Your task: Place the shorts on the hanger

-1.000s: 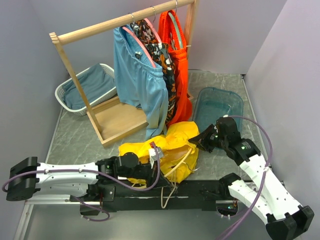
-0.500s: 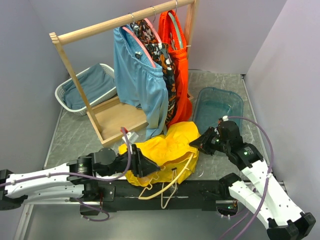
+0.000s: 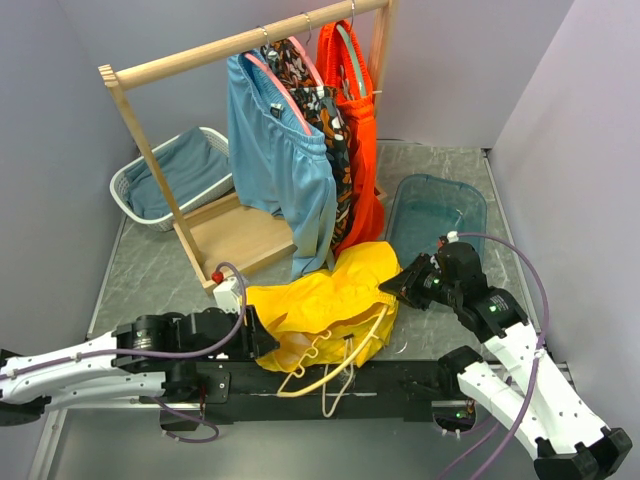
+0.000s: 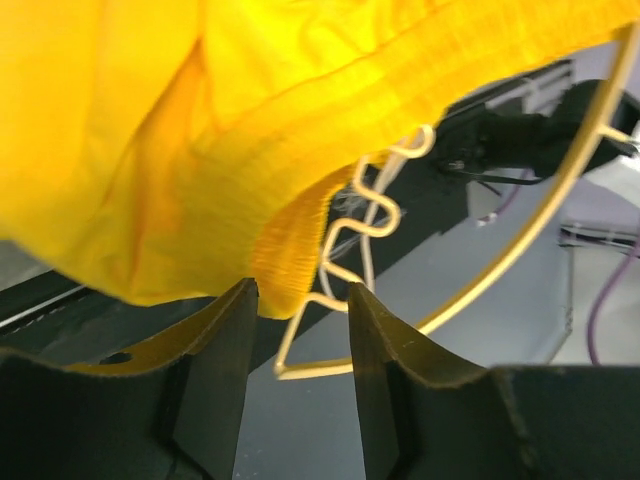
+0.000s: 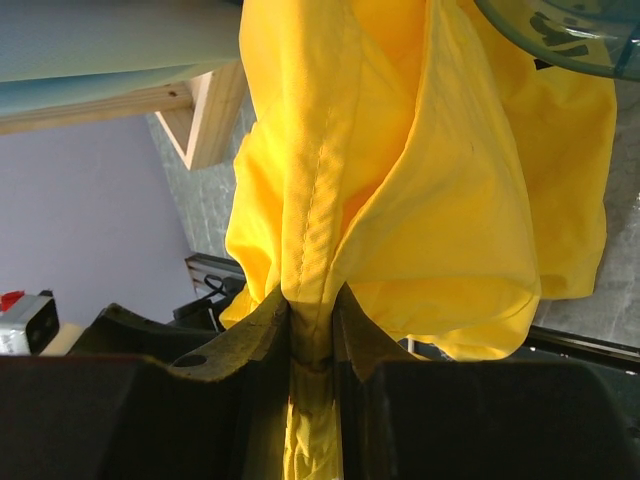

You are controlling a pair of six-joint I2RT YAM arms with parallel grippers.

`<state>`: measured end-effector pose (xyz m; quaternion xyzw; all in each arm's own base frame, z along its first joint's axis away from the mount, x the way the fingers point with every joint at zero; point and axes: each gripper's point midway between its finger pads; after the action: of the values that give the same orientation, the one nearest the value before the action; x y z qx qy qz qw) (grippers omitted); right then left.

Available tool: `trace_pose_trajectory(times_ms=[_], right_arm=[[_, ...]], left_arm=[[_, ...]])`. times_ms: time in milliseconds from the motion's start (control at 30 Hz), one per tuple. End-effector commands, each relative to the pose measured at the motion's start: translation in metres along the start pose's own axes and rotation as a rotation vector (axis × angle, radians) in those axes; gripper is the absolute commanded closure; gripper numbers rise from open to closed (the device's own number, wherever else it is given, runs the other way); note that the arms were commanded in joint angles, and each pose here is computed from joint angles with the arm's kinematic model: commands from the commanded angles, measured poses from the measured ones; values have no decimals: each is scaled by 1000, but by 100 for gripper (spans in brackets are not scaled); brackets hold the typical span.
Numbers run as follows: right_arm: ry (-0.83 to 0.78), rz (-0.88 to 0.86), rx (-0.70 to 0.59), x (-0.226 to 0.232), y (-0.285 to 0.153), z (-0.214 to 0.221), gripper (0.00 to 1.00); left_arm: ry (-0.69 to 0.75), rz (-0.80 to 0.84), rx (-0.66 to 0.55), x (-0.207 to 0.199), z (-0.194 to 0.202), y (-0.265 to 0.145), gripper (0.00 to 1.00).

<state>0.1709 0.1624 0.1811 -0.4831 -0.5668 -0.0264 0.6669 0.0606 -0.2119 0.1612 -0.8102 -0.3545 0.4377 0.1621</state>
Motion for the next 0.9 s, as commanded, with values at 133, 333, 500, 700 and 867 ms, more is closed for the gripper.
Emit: trace_pose_trajectory(times_ms=[133,333,500,700,867], right_arm=[[-2,-119,-58,37,-12,-12,100],[22,-133,-97,43,-18,-18,100],[67,-179,-133,63,-24,-27,100],[130,-181,-255,79,-35,-53,100],[147,-130,-319,84,-36,-68,100]], left_arm=[[-22,-168,14,23,6,15,49],[-32,-287,-24,31,2,22,49],[-25,-429,-33,43,14,25,64],[-41,-418,-5,41,40,25,99],[-44,-417,30,41,56,18,99]])
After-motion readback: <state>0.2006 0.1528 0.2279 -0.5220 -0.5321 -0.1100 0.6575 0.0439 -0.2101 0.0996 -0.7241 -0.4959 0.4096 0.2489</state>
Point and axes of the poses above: each gripper's point midway between its finger pads, its own y axis out along the fingers, its own x axis along the line the jaws close on, z = x × y, and after that the axes turned 9 degrees about y, right-handed
